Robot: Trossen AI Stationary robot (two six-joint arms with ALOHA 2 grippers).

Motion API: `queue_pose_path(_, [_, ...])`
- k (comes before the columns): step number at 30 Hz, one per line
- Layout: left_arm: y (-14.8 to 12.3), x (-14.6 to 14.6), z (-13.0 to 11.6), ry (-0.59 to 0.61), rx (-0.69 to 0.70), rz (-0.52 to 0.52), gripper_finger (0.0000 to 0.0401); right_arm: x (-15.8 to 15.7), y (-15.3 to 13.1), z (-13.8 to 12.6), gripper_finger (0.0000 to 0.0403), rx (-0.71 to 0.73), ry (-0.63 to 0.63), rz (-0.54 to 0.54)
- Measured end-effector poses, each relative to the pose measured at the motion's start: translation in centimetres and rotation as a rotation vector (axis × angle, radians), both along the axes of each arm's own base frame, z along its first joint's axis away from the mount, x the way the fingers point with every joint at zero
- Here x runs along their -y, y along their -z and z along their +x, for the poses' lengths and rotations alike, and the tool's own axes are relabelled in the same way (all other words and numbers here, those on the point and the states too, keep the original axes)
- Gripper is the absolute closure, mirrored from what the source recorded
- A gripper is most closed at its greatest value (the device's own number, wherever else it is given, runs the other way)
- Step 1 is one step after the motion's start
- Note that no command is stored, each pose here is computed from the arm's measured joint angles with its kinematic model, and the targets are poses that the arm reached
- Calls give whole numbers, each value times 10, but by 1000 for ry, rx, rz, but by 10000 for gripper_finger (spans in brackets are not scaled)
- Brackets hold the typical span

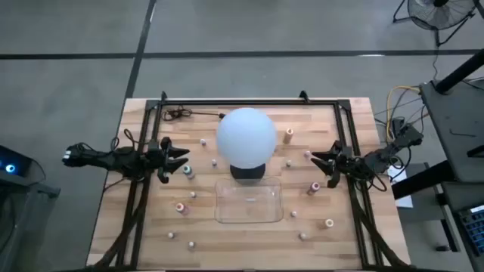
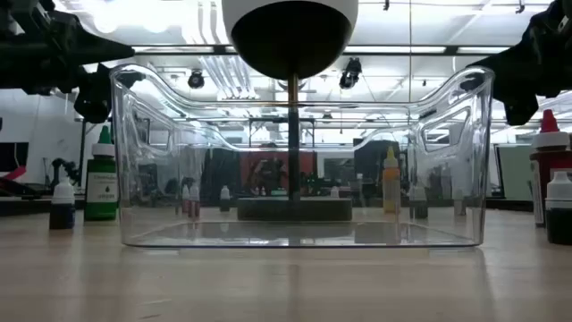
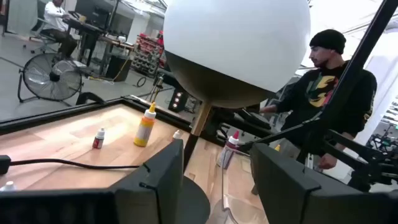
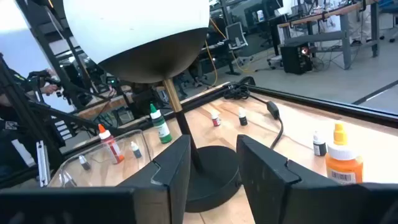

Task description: Pick & Place food coloring

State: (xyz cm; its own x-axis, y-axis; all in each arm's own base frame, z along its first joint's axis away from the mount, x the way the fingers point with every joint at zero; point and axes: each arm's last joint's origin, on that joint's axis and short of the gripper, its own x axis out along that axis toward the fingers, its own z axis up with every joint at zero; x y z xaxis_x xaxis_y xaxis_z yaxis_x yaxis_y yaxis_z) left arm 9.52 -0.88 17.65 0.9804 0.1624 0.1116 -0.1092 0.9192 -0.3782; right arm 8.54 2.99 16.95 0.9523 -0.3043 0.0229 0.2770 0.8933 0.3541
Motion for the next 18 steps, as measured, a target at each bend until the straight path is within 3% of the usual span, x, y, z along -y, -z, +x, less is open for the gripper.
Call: queue_pose_path(18, [0, 0, 0, 0, 0, 0, 240, 0, 0, 0, 287, 0, 0, 0])
